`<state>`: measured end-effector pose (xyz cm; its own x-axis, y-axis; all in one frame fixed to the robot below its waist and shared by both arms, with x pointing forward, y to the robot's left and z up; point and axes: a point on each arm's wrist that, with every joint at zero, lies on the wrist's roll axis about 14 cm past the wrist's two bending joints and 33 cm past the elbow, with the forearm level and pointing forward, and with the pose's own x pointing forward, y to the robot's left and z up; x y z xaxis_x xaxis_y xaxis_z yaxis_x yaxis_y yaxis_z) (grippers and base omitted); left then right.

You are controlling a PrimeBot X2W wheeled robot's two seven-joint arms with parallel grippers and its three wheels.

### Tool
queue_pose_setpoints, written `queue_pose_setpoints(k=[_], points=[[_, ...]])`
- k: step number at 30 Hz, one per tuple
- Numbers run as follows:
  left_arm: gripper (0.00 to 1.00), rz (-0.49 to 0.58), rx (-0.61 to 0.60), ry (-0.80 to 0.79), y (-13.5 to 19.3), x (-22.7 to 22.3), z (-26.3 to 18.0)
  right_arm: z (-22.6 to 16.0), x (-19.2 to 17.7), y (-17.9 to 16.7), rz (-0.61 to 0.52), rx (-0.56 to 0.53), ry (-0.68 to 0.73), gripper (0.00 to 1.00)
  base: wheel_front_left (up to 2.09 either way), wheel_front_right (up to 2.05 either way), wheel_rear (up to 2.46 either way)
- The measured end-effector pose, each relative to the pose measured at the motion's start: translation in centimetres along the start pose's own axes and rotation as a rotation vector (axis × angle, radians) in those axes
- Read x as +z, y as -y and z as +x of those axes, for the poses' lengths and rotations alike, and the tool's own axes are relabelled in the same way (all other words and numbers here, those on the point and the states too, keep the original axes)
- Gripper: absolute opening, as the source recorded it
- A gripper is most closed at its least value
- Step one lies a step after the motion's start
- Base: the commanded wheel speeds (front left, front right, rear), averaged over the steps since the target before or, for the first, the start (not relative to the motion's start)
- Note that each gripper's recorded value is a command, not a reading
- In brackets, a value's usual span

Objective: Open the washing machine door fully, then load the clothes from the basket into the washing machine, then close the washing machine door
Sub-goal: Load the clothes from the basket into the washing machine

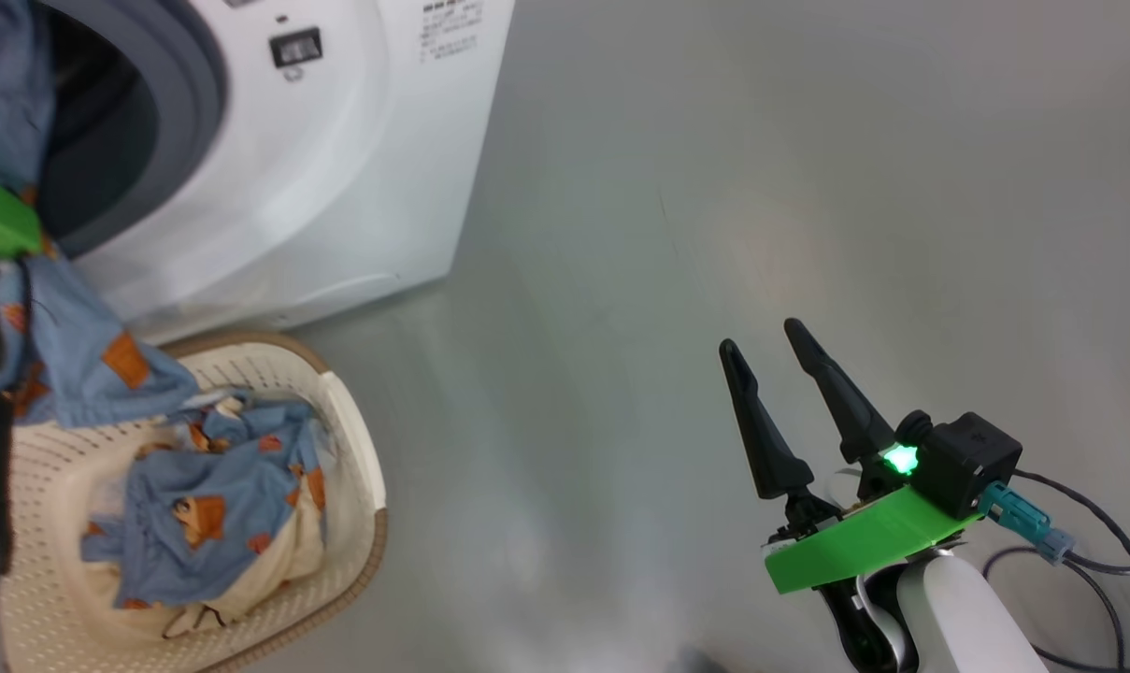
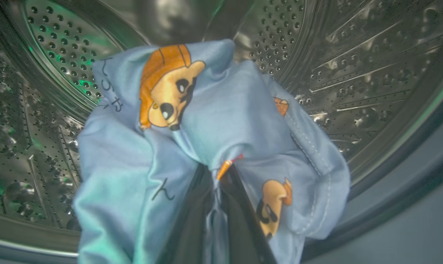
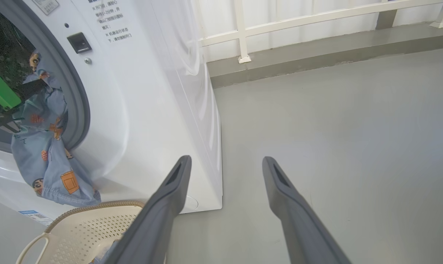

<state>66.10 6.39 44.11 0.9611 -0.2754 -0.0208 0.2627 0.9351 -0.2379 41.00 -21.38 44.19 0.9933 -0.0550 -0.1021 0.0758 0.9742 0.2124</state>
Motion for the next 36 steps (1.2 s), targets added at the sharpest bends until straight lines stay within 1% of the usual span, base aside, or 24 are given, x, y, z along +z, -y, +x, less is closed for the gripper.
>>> queue_pose_setpoints(k=[6, 12, 18, 24, 29, 33, 36], points=[[0.0, 0.003, 0.004, -0.002, -0.8, -1.4, 2.6, 0.6, -1.8, 0.8, -0.015, -0.021, -0.05, 1.0, 0.0, 0.0, 0.0], [0.0, 0.035, -0.005, -0.012, -1.2, -2.6, 4.5, 1.4, -3.2, 0.9, -0.024, -0.015, -0.085, 1.0, 0.0, 0.0, 0.0], [0.0, 0.048, 0.003, 0.015, -1.6, -1.4, 5.9, 1.5, -4.1, 0.6, -0.021, -0.007, -0.108, 1.0, 0.0, 0.0, 0.0], [0.0, 0.08, 0.041, 0.054, -3.3, 0.2, 7.3, 1.4, -4.5, 1.0, -0.028, -0.019, -0.121, 1.0, 0.0, 0.0, 0.0], [0.0, 0.086, 0.043, 0.107, -3.3, 1.4, 8.3, 1.3, -5.0, 1.5, -0.035, -0.032, -0.138, 1.0, 0.0, 0.0, 0.0], [0.0, 0.102, 0.036, 0.105, -3.2, 1.0, 8.4, 1.3, -5.2, 1.6, -0.037, -0.036, -0.143, 1.0, 0.0, 0.0, 0.0], [0.0, 0.112, 0.041, 0.071, -3.4, 0.0, 8.3, 1.3, -5.2, 1.6, -0.037, -0.035, -0.143, 1.0, 0.0, 0.0, 0.0]])
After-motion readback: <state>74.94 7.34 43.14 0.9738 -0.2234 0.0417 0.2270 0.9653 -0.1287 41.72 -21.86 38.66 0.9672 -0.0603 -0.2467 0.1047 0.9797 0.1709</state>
